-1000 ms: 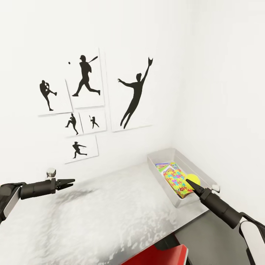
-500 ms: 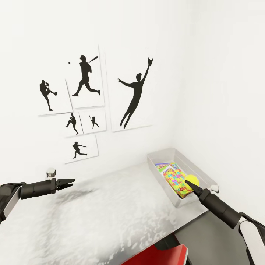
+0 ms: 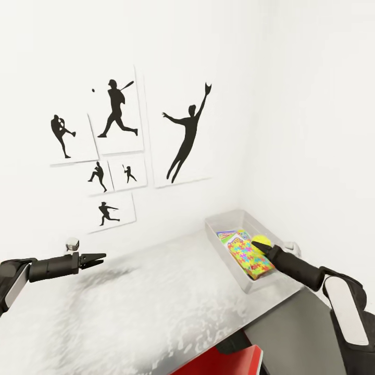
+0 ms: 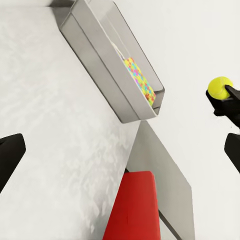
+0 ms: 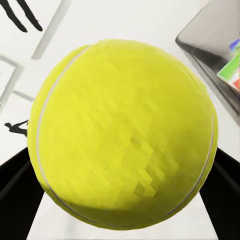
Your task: Put all the toys in the child's room - the three board games (two on the bed and one on the table), the two jigsaw puzzles on the table, and the tennis ball on the table - inside the toy box on the table in the child's room.
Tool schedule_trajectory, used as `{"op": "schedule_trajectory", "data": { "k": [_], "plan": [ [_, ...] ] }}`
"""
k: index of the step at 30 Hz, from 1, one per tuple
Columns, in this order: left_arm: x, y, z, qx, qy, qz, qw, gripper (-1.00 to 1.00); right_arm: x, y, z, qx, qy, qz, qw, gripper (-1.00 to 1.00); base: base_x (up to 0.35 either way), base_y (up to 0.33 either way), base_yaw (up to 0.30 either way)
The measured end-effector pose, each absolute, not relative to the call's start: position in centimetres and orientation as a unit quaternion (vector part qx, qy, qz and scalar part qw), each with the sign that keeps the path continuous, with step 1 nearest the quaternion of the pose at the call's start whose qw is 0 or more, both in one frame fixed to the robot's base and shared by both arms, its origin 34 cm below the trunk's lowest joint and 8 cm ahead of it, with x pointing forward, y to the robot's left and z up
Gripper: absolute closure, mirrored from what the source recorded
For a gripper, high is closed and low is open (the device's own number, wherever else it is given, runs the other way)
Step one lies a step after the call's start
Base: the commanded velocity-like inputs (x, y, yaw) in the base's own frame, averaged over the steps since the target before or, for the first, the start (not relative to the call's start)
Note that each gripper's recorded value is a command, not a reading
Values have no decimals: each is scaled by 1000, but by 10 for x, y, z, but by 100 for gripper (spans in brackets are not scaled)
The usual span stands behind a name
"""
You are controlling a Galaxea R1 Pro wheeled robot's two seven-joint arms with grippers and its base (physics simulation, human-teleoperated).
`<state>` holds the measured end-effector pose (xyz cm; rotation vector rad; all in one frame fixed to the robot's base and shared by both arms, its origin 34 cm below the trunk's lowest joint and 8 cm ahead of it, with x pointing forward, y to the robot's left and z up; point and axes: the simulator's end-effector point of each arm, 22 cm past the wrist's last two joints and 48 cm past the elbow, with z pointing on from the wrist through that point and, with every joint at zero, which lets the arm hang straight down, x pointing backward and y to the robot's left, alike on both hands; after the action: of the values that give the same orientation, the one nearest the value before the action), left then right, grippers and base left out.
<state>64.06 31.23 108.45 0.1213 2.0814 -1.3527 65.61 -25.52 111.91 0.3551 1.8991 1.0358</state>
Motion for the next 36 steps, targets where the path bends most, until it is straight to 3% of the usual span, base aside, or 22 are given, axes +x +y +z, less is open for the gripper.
{"op": "schedule_trajectory", "data": {
  "k": [6, 16, 36],
  "plan": [
    [641, 312, 1085, 46, 793, -516, 322, -100, 708, -268, 1169, 144, 779, 382, 476, 100, 0, 0, 0],
    [641, 313, 1085, 46, 793, -515, 323, -100, 760, -281, 1142, 197, 810, 358, 420, 100, 0, 0, 0],
    [640, 315, 1086, 46, 793, -514, 324, -100, 769, -302, 1123, 229, 841, 285, 400, 100, 0, 0, 0]
  ]
}}
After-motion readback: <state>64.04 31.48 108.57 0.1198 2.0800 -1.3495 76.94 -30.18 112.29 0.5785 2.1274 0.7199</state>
